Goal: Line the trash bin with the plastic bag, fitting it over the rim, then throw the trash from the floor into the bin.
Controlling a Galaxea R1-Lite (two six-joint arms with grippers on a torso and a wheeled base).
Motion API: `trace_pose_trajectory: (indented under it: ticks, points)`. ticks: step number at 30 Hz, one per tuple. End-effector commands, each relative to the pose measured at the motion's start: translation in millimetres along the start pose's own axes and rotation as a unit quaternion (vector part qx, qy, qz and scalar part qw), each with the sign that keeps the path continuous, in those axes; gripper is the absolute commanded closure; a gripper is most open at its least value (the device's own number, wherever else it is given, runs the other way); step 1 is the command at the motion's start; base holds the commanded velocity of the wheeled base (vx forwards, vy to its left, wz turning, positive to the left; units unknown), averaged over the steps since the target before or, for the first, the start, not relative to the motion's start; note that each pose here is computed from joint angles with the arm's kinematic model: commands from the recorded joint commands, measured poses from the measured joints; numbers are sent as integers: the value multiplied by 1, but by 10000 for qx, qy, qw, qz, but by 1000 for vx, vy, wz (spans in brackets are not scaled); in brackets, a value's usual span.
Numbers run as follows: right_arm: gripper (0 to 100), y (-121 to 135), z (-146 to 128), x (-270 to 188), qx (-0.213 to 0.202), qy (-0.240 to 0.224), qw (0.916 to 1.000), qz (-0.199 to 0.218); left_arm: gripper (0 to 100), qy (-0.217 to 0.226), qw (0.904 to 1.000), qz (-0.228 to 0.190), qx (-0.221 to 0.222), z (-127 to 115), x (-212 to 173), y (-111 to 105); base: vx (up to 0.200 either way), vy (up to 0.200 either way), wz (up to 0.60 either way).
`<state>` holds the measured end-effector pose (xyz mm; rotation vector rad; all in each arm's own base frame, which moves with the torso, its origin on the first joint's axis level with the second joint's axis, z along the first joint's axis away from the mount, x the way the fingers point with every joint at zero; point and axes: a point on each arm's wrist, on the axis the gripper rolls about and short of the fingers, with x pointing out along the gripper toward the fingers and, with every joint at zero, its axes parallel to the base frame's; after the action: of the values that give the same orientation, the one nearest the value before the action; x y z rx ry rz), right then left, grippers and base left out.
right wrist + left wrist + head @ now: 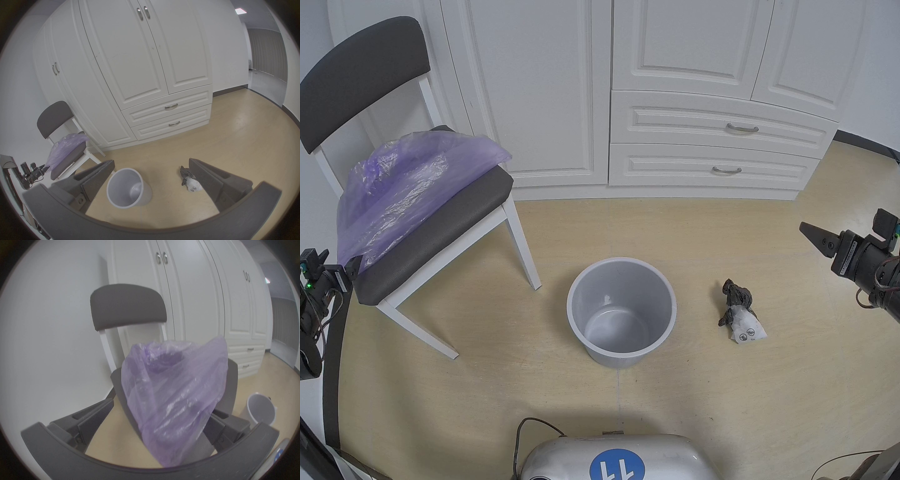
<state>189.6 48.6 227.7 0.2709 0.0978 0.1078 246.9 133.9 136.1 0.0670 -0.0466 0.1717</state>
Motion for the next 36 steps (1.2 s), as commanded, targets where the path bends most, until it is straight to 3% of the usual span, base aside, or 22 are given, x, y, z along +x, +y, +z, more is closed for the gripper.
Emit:
trace_pose_trajectory:
  ticks: [1, 12, 20, 30, 36]
  points:
    - [0, 1, 5, -3, 19, -130, 9999, 42, 0, 53, 9994, -102, -336, -17, 14, -13, 0, 0, 0]
    - [0, 2, 13, -13, 33, -319, 9994, 98, 0, -385, 9957, -338, -767, 11, 7, -27, 0, 0, 0]
    - [0, 3, 15, -13, 35, -328, 9993, 149, 0, -564, 9959, 12, -704, 19, 8, -33, 0, 0, 0]
    - [0, 3, 17, -16, 44, -388, 9991, 158, 0, -521, 9981, 309, 95, 20, 1, -33, 0, 0, 0]
    - [0, 3, 18, -18, 51, -432, 9989, 171, 0, -557, 9973, 411, 240, 22, 3, -33, 0, 0, 0]
